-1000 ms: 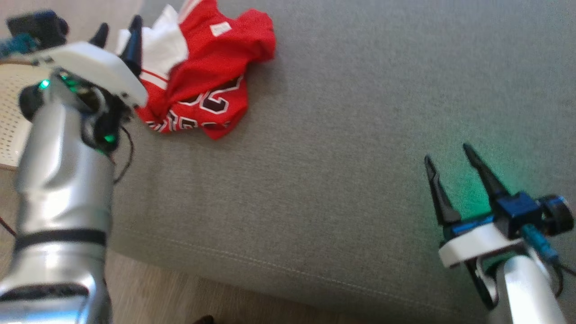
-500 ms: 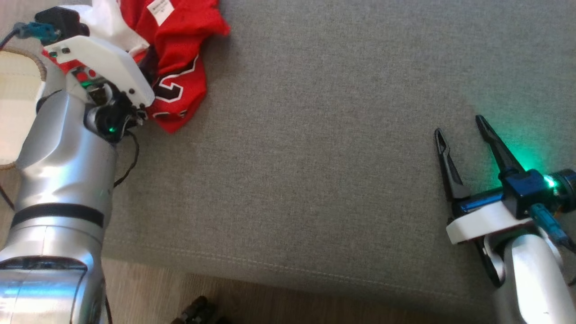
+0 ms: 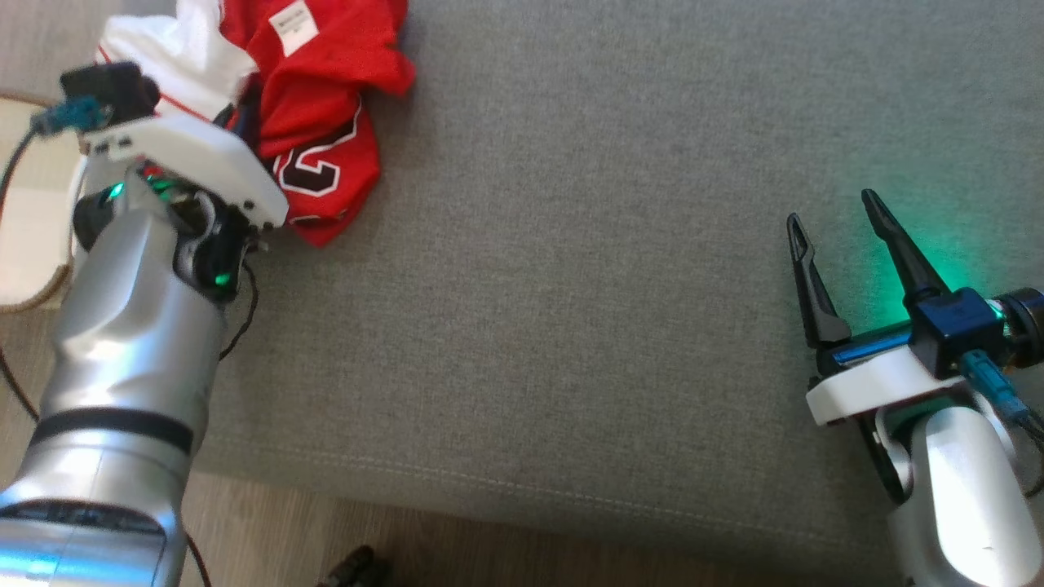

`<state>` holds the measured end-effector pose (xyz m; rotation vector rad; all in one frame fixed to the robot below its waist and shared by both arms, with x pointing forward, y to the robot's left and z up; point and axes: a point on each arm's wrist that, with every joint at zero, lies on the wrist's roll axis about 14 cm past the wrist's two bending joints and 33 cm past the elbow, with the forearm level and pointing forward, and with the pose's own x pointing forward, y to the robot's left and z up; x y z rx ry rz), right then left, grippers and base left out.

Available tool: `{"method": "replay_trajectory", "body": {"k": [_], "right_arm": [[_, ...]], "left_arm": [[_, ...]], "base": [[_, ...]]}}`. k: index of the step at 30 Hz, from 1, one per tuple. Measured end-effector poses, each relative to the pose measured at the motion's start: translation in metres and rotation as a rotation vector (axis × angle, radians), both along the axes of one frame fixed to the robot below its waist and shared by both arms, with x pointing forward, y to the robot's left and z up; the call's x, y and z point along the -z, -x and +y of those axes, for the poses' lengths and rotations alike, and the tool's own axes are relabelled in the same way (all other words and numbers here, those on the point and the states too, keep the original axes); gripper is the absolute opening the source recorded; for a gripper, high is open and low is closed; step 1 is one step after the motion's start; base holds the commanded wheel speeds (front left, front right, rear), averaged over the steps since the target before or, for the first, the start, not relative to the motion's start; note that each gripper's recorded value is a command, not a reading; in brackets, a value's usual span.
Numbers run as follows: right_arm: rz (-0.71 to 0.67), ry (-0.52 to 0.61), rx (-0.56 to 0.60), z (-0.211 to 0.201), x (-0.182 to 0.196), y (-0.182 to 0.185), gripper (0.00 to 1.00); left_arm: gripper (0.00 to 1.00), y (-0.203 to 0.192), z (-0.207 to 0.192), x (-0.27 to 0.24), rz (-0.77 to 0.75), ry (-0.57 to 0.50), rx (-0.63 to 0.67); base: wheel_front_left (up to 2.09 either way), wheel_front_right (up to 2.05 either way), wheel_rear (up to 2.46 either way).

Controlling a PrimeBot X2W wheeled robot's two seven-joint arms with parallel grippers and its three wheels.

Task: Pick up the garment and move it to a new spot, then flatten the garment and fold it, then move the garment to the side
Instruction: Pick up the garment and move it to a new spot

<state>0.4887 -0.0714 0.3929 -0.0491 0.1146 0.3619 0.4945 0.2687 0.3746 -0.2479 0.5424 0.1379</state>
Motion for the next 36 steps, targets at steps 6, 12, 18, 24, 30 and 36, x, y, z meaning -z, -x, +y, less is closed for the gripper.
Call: {"method": "replay_trajectory", "body": {"k": [6, 12, 18, 24, 30, 36], "right_arm": [[-0.048, -0.043, 0.017, -0.003, -0.03, 0.003, 1.0], [-0.092, -0.078, 0.044, -0.011, -0.058, 0.011, 1.0], [-0.163, -0.117, 0.119, -0.038, -0.093, 0.019, 1.0], [-0.182, -0.104, 0.243, -0.087, -0.103, 0.04, 1.0], [-0.195, -0.114, 0.36, -0.13, -0.109, 0.058, 1.0], [-0.17, -0.12, 0.455, -0.162, -0.1, 0.07, 1.0]], "left_arm": [[0.0, -0.009, 0.015, -0.071, -0.307, -0.082, -0.008], [0.0, -0.014, 0.0, -0.136, -0.516, -0.049, 0.013], [0.0, -0.002, -0.059, -0.166, -0.648, -0.027, 0.144], [0.0, 0.008, -0.152, -0.167, -0.691, 0.074, 0.33], [0.0, 0.005, -0.226, -0.176, -0.732, 0.162, 0.483], [0.0, 0.005, -0.283, -0.149, -0.676, 0.249, 0.6]], "base": [[0.0, 0.0, 0.0], [0.0, 0.0, 0.0], [0.0, 0.0, 0.0], [0.0, 0.0, 0.0], [0.0, 0.0, 0.0], [0.0, 0.0, 0.0]]}}
